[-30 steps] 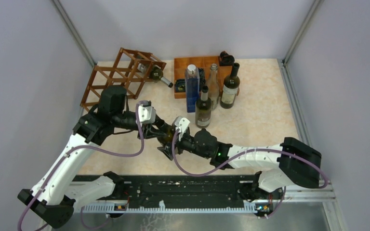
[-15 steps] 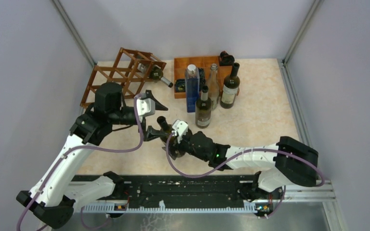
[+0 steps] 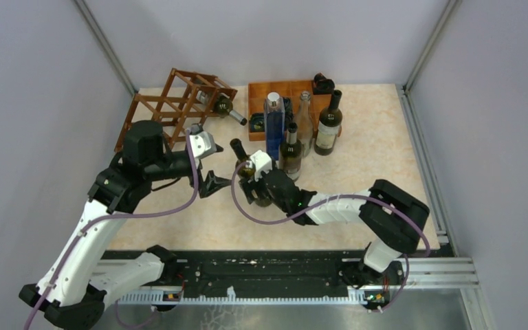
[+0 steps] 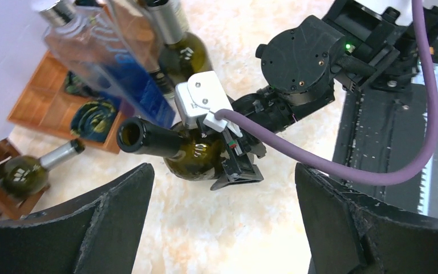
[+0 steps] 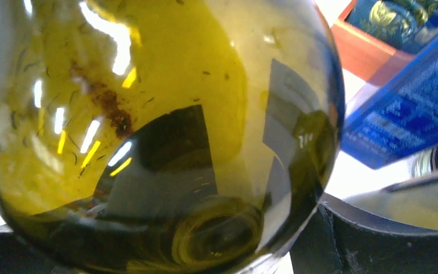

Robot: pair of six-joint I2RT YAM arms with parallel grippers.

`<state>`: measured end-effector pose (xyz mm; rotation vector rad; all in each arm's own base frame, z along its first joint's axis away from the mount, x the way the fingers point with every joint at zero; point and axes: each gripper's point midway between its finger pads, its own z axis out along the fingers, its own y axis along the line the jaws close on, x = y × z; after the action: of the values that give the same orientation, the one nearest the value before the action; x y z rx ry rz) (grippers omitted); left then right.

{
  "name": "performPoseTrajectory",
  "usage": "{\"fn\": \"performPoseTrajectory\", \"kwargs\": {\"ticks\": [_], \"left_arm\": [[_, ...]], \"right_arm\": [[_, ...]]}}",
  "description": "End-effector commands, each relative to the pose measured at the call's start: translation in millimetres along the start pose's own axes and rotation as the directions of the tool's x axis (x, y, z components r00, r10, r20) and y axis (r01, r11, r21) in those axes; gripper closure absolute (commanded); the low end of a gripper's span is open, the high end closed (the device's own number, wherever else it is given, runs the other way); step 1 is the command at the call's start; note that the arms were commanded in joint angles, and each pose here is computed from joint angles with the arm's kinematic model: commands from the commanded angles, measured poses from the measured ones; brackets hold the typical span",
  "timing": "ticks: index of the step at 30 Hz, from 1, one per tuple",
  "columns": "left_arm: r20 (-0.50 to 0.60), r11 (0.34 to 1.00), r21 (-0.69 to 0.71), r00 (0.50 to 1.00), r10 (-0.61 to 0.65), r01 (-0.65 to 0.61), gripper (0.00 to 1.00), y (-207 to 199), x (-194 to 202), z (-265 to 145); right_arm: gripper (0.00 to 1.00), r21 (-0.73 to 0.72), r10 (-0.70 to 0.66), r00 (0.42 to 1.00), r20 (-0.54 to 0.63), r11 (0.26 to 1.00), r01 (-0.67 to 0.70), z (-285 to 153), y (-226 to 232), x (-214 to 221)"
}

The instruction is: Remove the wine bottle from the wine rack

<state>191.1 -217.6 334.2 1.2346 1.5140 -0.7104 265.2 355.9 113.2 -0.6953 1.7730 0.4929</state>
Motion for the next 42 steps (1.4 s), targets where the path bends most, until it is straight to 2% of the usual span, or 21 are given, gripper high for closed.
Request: {"fn": "performPoseTrajectory", "kwargs": {"ticks": [1, 13, 21, 27, 30, 34, 42], "left_arm": [[-0.071, 0.993, -0.106, 0.996, -0.059, 0.052, 0.01, 11.6, 17.0, -14.3], [-0.133, 0.964, -0.25, 0.983, -0.127, 0.09, 0.01, 22.4, 44.8, -30.2], [-0.155, 0.98, -0.182, 0.981, -0.114, 0.085, 0.01, 9.8, 52.7, -27.3], [-0.177, 0.996, -0.08, 0.983, -0.057, 0.043, 0.01, -6.7, 57.0, -27.5], [-0.179, 0.997, -0.068, 0.983, -0.032, 0.02, 0.01, -8.6, 57.8, -29.1], [-0.184, 0.998, -0.057, 0.983, -0.006, -0.005, 0.01, -9.6, 58.9, -29.9], [-0.206, 0.998, -0.049, 0.978, 0.019, -0.03, 0.01, -8.3, 65.8, -28.9]], "right_arm": [[0.92, 0.032, 0.077, 0.95, 0.302, 0.995, -0.091, 20.9, -0.1, -103.1], [0.93, 0.175, 0.099, 0.918, 0.383, 0.968, -0.178, 54.7, -29.1, -99.6], [0.91, 0.236, 0.103, 0.913, 0.394, 0.949, -0.209, 59.1, -49.7, -91.5], [0.79, 0.278, 0.099, 0.916, 0.389, 0.935, -0.219, 60.2, -59.7, -83.4], [0.73, 0.285, 0.102, 0.915, 0.39, 0.932, -0.225, 61.6, -63.0, -80.1], [0.57, 0.284, 0.101, 0.916, 0.388, 0.933, -0.223, 63.2, -62.5, -81.1], [0.38, 0.258, 0.132, 0.914, 0.384, 0.935, -0.243, 53.6, -60.7, -79.3]]}}
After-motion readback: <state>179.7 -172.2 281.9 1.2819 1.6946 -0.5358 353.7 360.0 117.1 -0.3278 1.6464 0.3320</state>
